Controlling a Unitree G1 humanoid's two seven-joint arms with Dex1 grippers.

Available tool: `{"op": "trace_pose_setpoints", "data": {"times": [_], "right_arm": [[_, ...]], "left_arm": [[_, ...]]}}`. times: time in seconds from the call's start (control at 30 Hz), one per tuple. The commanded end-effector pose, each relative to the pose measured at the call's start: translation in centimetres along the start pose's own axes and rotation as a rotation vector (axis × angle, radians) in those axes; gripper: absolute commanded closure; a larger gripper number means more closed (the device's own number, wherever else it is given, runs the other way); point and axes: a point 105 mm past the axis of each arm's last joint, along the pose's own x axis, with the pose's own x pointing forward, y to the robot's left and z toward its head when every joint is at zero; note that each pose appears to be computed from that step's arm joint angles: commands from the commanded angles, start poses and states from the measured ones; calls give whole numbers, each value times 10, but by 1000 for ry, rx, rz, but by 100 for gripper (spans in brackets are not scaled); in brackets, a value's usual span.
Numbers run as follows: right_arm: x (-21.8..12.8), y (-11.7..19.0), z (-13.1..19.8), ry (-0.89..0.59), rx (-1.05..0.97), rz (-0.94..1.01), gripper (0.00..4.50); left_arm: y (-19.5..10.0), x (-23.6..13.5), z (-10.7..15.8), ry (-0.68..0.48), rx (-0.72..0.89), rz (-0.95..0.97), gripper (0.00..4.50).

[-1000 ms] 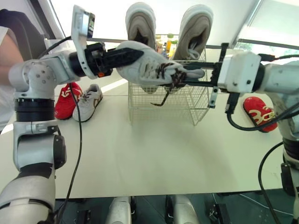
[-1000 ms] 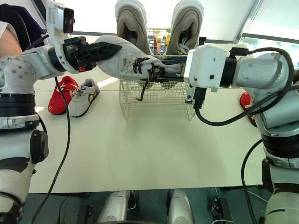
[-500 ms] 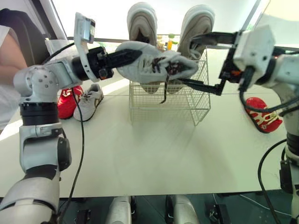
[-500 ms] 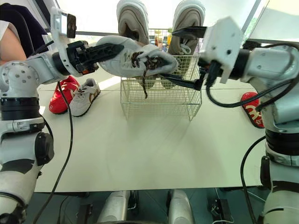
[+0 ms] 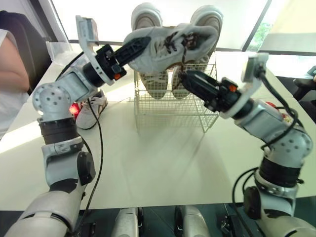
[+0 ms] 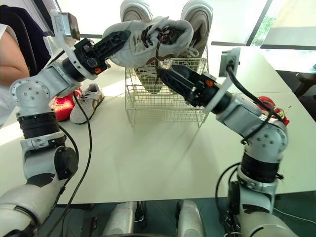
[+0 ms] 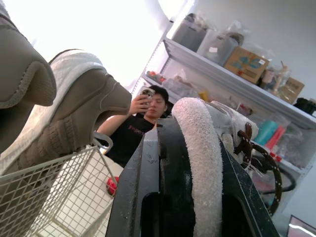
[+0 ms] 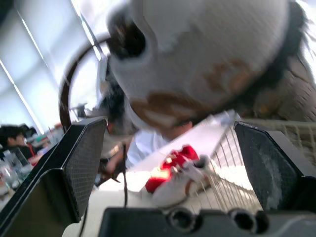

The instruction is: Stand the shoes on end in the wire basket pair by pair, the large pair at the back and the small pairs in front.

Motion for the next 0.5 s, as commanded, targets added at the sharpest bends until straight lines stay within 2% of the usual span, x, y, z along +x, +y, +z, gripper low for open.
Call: {"op": "trace_pose_setpoints", "data": {"times": [0.03, 0.23, 0.33, 0.5], "right_arm": [[14, 13, 21, -109, 10, 44, 6], [28, 16, 23, -140, 27, 54, 6], [32, 14, 23, -154, 29, 42, 85], [34, 16, 27, -160, 25, 56, 316]], "left_arm": [[-13, 4, 8, -34, 59, -29, 420], [-11, 2, 2, -32, 77, -9, 420], [-11, 2, -2, -32, 82, -3, 420], [-8, -1, -7, -13, 119, 39, 420]]}}
